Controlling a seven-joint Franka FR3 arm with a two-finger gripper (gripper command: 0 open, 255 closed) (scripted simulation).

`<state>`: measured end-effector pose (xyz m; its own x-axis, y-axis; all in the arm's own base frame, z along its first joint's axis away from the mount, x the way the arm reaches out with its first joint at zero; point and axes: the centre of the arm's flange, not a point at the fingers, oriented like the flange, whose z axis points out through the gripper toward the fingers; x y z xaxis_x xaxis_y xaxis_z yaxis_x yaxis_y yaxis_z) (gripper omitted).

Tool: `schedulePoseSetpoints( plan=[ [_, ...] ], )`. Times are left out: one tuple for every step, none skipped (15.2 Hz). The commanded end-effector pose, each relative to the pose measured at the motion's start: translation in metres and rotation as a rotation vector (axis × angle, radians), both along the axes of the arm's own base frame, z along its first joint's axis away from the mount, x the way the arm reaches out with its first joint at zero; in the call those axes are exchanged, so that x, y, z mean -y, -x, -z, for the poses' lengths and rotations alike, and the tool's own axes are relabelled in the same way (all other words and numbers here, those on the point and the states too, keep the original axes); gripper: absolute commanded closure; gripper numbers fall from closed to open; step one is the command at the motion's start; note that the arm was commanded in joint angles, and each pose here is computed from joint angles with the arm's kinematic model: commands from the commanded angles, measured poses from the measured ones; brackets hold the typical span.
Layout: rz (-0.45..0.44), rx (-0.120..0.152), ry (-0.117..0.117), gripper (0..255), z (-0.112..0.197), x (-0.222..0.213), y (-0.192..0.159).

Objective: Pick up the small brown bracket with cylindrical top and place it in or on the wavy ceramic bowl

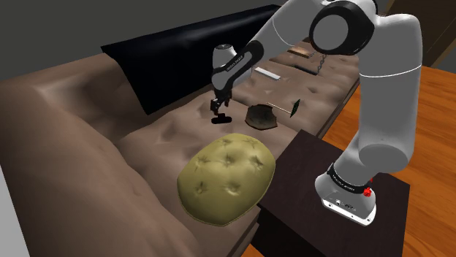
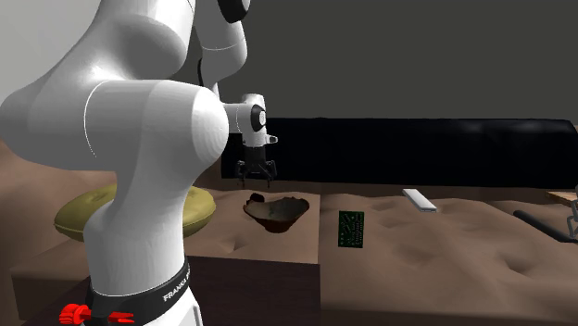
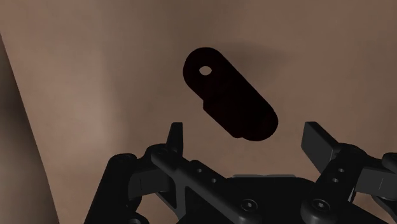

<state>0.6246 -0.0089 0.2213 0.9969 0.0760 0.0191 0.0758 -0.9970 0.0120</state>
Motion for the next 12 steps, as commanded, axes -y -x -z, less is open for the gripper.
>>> schedulePoseSetpoints(
  plan=[
    [0.0,0.0,0.0,0,0.011,0.0,-0.001],
    [0.0,0.0,0.0,0,0.017,0.0,-0.001],
    [0.0,0.0,0.0,0,0.022,0.0,-0.001],
    [0.0,0.0,0.0,0,0.03,0.0,-0.001],
    [0.0,0.0,0.0,0,0.03,0.0,-0.001],
    [0.0,0.0,0.0,0,0.03,0.0,-0.001],
    [0.0,0.0,0.0,0,0.03,0.0,-0.001],
    [0.0,0.0,0.0,0,0.03,0.0,-0.001],
    [0.0,0.0,0.0,0,0.03,0.0,-0.001],
    [0.0,0.0,0.0,0,0.03,0.0,-0.001],
    [0.0,0.0,0.0,0,0.03,0.0,-0.001],
    [0.0,0.0,0.0,0,0.03,0.0,-0.001]
  ],
)
